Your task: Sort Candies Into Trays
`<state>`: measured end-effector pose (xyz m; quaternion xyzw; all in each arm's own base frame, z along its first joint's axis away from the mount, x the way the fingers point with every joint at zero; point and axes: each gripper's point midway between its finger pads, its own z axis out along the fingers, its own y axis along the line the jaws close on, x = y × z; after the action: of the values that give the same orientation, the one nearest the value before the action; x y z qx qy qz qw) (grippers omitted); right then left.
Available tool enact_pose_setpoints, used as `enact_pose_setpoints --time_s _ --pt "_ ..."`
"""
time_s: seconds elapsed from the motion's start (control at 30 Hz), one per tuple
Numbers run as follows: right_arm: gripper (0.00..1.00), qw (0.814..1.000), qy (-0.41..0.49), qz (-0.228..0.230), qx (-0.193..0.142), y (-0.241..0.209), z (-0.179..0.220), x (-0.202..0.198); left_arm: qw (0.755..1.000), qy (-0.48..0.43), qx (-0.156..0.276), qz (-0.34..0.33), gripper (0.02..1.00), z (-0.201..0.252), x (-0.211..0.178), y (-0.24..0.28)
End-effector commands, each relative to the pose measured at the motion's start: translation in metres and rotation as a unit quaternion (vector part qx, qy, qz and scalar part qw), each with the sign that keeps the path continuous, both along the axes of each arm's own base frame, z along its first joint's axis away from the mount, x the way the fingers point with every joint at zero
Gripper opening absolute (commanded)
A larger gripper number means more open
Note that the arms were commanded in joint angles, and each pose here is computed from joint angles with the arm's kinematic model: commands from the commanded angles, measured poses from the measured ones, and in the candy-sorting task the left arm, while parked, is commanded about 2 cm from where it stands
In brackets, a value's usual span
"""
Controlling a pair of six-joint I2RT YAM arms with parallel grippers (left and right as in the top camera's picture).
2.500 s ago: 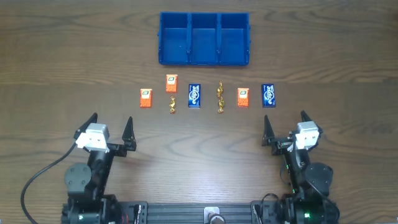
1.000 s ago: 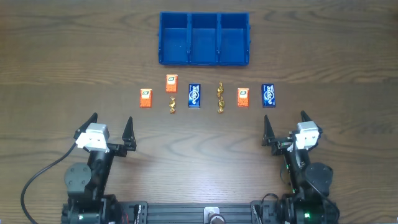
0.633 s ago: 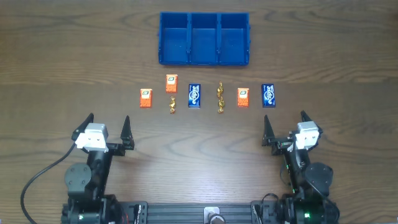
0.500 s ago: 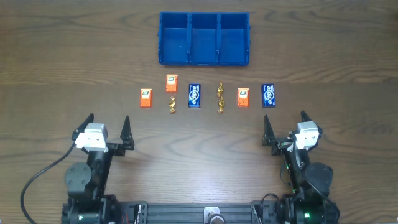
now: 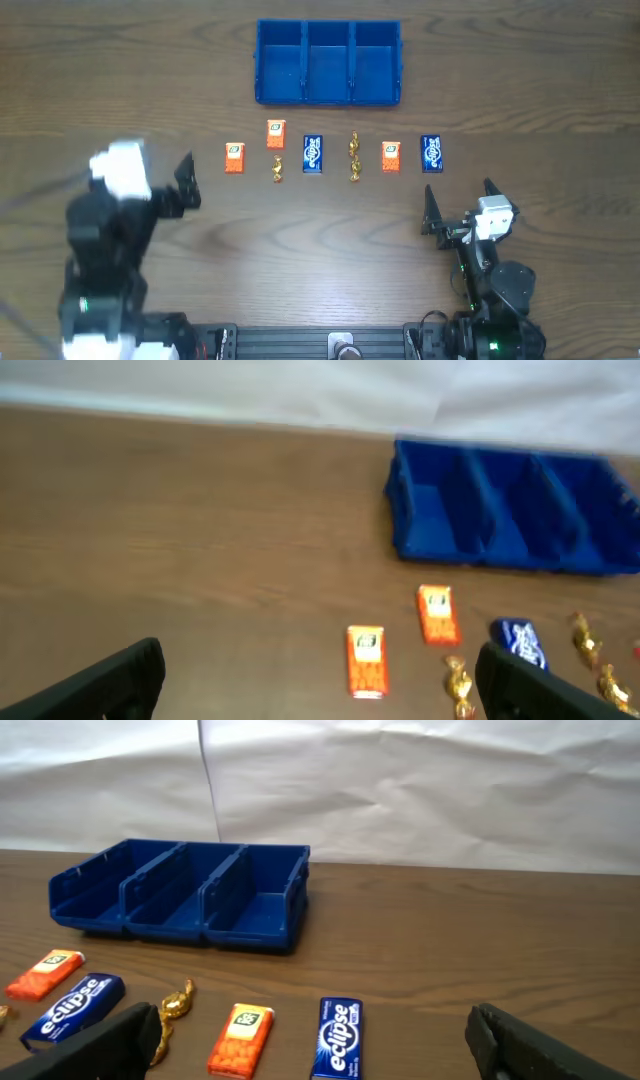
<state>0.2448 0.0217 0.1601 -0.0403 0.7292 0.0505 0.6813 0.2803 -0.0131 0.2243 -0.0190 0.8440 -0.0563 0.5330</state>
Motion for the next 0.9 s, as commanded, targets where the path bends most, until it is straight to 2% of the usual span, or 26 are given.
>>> enact_pose_setpoints --time_s 0.03,0.23,0.37,0.53,0.63,0.9 --pt "0.998 1.000 -0.001 -0.004 -0.006 -0.002 -0.001 0.000 0.995 0.094 0.000 -0.016 0.998 -0.015 0.049 -0.013" --pt "0.998 1.000 -0.001 -0.004 -0.006 -0.002 -0.001 0.000 0.976 0.212 0.008 -0.056 0.998 -0.076 0.107 -0.052" --pt "0.998 1.000 -0.001 -0.004 -0.006 -0.002 -0.001 0.000 0.959 0.279 0.005 -0.054 0.998 -0.121 0.121 -0.060" --pt "0.998 1.000 -0.001 -0.004 -0.006 -0.002 -0.001 0.000 0.933 0.356 0.010 -0.051 0.998 -0.182 0.115 -0.063" --pt "0.996 1.000 -0.001 -0.004 -0.006 -0.002 -0.001 0.000 0.920 0.389 0.016 -0.054 0.998 -0.203 0.106 -0.066" --pt "0.998 1.000 -0.001 -0.004 -0.006 -0.002 -0.001 0.000 0.908 0.411 0.044 -0.060 0.998 -0.221 0.097 -0.075"
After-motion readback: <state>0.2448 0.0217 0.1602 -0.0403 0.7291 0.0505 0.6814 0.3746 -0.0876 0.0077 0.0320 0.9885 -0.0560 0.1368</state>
